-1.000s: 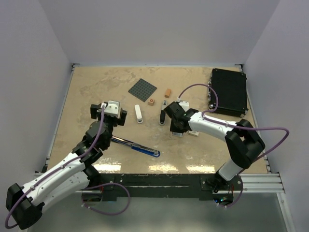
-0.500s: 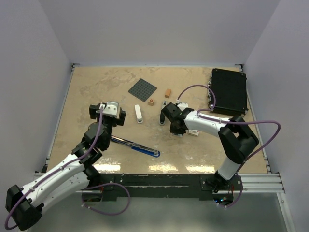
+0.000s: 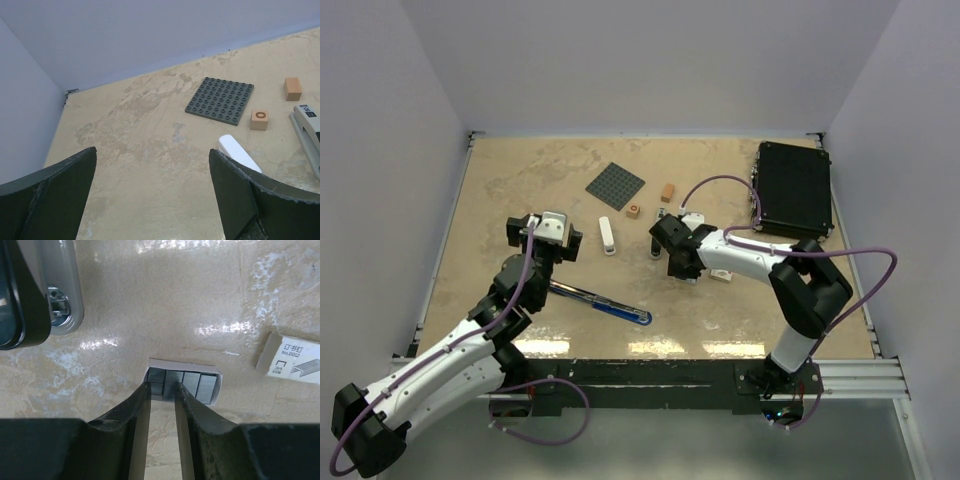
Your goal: Load the staples into the stapler
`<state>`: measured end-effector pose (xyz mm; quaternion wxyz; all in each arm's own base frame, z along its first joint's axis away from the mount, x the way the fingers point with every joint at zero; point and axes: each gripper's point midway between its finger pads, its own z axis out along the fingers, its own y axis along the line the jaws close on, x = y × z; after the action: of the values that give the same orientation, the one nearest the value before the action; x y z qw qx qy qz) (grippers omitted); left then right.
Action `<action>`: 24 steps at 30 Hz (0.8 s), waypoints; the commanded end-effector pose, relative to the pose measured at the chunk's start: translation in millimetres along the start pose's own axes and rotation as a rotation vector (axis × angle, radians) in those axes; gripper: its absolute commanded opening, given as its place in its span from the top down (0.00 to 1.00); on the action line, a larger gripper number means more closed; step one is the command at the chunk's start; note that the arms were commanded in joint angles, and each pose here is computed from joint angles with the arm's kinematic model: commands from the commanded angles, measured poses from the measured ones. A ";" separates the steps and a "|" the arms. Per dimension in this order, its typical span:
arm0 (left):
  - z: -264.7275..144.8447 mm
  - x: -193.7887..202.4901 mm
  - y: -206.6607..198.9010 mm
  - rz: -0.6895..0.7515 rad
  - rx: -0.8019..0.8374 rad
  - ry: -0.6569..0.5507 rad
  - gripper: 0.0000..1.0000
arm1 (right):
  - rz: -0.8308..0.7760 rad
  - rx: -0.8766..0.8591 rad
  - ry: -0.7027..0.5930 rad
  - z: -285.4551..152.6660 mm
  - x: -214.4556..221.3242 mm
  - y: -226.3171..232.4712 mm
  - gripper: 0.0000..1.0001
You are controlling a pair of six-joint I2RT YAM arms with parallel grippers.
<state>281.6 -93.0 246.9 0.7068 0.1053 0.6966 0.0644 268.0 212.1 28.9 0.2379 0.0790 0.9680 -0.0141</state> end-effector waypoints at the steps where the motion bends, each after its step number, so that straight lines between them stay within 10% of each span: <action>1: 0.2 -12.4 2.3 -0.033 -0.002 -0.047 0.02 | 0.010 -0.098 -0.053 -14.3 -16.0 24.8 0.73; 24: -0.8 -12.5 -1.2 -0.029 0.024 -0.052 0.02 | -0.061 -0.111 -0.038 -9.9 -18.3 36.9 0.75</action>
<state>279.8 -96.8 250.3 0.7119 0.1121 0.6913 0.0514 281.2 239.1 48.6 0.2621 0.0435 0.9635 0.0323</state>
